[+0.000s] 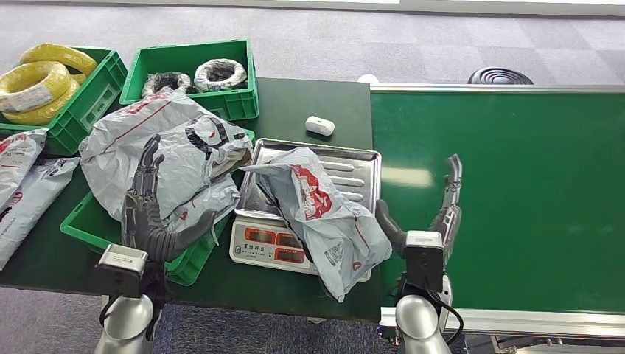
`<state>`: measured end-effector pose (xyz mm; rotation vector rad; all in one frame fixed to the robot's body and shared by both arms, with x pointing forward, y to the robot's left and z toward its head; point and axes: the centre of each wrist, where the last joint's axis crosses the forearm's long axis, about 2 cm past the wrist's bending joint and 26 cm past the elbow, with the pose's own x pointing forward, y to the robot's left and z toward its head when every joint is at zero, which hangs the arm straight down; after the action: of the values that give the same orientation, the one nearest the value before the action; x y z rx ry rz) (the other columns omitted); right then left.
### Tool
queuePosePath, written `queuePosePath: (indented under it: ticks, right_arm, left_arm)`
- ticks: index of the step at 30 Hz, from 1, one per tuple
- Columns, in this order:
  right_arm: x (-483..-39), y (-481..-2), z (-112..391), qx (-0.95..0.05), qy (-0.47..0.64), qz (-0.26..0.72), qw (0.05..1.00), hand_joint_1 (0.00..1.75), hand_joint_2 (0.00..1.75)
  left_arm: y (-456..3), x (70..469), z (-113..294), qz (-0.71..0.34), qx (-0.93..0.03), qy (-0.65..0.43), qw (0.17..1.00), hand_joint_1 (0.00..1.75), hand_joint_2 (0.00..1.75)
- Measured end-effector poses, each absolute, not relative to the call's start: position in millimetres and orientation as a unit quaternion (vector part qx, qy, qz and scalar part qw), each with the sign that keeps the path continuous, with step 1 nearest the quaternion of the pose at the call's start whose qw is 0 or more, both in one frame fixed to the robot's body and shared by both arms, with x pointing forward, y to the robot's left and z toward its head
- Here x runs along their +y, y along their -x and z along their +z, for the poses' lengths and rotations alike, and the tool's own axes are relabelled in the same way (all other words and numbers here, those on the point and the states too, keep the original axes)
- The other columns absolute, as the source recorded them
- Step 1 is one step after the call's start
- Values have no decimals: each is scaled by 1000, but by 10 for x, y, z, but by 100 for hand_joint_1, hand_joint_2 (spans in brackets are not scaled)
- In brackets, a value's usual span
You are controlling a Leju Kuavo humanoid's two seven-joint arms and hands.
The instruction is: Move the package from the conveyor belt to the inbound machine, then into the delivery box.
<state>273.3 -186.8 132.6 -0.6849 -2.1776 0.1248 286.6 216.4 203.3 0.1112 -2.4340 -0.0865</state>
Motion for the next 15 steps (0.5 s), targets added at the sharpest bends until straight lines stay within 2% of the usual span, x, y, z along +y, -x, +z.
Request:
queuePosePath:
  ticks: [8, 15]
  right_arm:
    - [-2063, -2534, 1543, -877, 349, 19, 328, 0, 175]
    - [-2321, -2411, 1736, -862, 414, -33, 292, 0, 175]
  left_arm:
    - [-2871, 2161, 2024, -40, -937, -44, 345, 0, 175]
    - [-2941, 2138, 1988, -48, -931, -37, 360, 0, 175]
